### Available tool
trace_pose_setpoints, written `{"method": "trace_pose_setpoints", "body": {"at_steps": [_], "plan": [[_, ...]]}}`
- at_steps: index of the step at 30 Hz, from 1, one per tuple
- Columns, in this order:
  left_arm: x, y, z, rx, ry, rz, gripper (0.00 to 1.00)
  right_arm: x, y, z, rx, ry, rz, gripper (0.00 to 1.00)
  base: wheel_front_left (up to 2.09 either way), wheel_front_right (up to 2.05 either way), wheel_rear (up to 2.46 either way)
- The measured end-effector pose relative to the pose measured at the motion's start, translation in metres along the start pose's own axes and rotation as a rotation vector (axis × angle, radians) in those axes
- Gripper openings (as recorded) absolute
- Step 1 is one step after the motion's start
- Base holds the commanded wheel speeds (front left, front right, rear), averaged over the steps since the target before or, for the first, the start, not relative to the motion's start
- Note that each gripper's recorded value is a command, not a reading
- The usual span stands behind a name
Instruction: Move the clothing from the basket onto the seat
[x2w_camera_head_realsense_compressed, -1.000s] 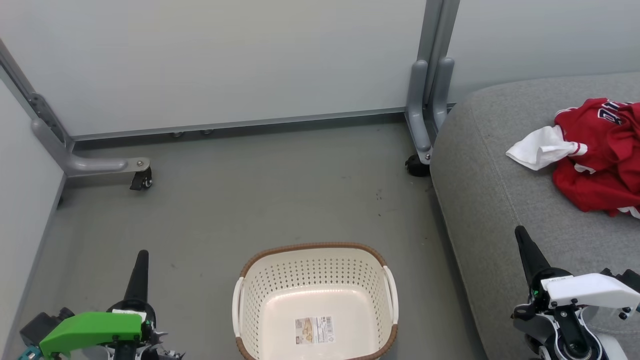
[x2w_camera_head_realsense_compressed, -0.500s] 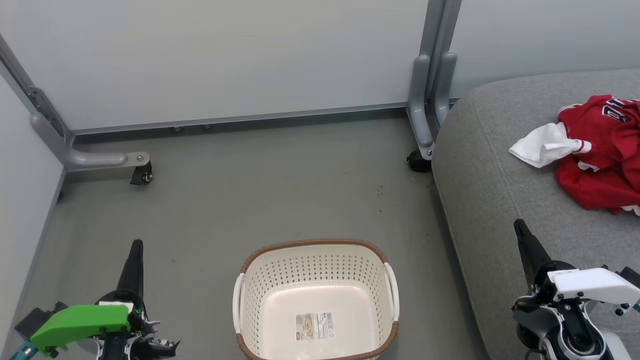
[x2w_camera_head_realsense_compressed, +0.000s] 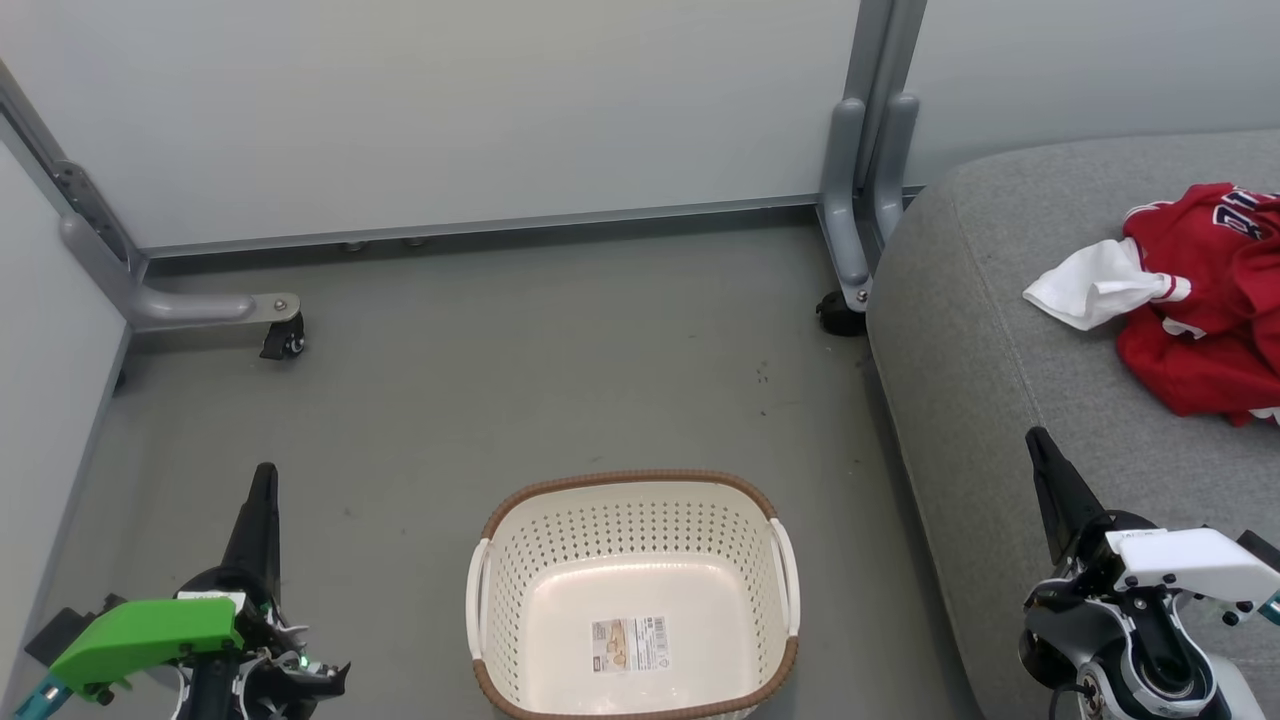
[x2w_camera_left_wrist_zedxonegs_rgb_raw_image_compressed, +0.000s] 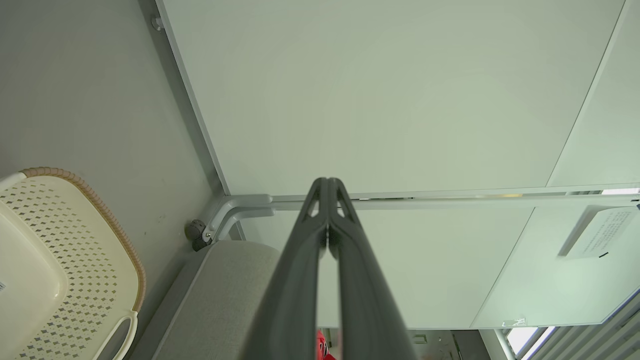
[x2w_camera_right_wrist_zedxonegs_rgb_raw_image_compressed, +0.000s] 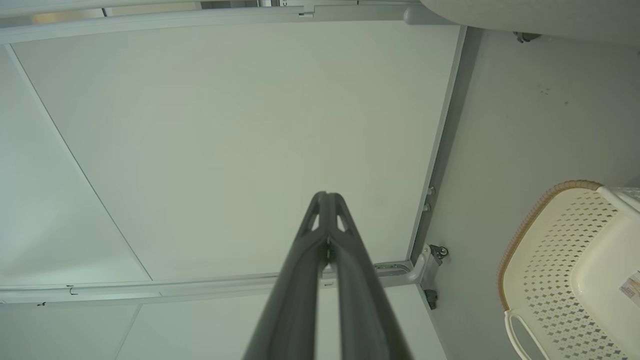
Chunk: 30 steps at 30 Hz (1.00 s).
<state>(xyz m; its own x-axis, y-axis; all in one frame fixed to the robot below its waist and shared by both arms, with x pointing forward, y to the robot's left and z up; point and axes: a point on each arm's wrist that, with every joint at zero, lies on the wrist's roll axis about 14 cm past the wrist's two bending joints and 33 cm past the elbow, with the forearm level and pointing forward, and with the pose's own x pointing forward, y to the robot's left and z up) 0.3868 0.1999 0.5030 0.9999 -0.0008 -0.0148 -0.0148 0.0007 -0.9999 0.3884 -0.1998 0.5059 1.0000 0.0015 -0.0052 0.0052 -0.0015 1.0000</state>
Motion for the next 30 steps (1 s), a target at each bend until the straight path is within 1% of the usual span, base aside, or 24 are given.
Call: {"method": "trace_pose_setpoints", "body": {"at_steps": [30], "plan": [[0.0003,-0.0007,0.0008,-0.006,-0.002,-0.003,0.00,-0.0002,-0.0004,0.0003,0.005,-0.003,-0.001,0.00,0.00,0.00,0.00]]}}
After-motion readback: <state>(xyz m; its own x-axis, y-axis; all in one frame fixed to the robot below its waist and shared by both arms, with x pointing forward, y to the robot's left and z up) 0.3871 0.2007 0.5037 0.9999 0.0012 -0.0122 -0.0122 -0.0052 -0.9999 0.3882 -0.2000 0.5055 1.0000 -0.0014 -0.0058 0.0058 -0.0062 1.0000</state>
